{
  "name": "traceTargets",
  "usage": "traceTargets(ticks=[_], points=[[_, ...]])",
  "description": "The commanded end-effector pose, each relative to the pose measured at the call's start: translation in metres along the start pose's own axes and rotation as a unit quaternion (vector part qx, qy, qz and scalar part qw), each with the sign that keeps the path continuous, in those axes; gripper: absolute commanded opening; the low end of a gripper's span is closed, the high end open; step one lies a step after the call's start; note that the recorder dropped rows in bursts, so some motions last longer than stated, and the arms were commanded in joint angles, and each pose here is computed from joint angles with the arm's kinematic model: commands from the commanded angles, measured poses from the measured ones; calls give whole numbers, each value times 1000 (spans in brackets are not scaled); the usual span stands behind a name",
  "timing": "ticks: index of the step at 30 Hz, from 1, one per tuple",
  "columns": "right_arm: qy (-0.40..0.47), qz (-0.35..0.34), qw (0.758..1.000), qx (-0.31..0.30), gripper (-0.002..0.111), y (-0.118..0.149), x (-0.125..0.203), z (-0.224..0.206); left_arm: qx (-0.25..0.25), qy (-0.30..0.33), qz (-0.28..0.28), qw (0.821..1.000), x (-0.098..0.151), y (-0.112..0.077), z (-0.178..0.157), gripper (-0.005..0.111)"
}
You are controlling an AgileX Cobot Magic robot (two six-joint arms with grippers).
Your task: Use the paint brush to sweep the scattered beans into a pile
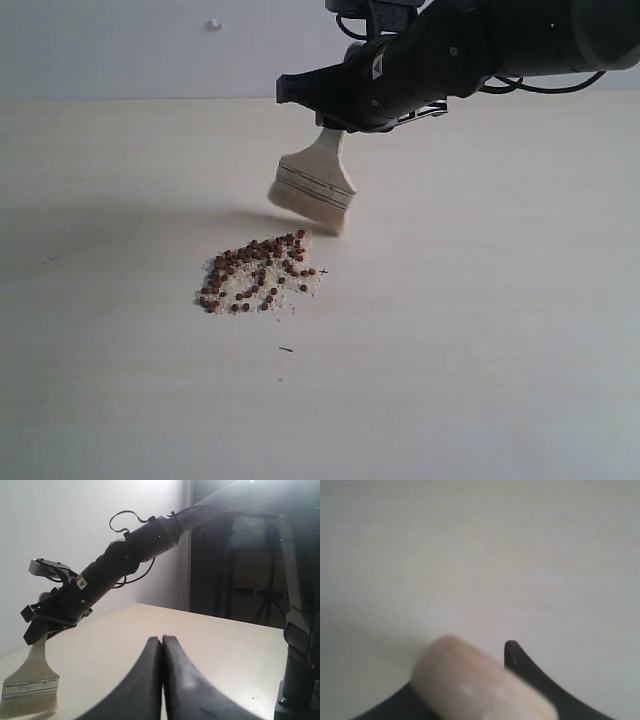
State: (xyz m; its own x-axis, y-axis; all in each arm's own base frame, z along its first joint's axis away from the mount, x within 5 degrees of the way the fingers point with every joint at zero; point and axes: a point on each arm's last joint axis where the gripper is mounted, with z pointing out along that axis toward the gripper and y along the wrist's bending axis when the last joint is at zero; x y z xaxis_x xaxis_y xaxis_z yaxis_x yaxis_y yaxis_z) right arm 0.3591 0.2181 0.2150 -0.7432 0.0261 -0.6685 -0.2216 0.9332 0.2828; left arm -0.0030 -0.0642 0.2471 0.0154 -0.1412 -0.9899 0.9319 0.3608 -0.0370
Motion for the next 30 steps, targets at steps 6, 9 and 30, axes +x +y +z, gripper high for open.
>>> traceTargets(ticks=[6, 9, 30], points=[[4, -32, 997, 65, 0, 7, -14, -5, 1, -1, -1, 1000, 0, 0, 0, 0], [15, -52, 992, 111, 0, 8, -13, -9, 1, -1, -1, 1000, 0, 0, 0, 0], [41, -27, 992, 115, 0, 28, 25, 31, 1, -1, -1, 1000, 0, 0, 0, 0]])
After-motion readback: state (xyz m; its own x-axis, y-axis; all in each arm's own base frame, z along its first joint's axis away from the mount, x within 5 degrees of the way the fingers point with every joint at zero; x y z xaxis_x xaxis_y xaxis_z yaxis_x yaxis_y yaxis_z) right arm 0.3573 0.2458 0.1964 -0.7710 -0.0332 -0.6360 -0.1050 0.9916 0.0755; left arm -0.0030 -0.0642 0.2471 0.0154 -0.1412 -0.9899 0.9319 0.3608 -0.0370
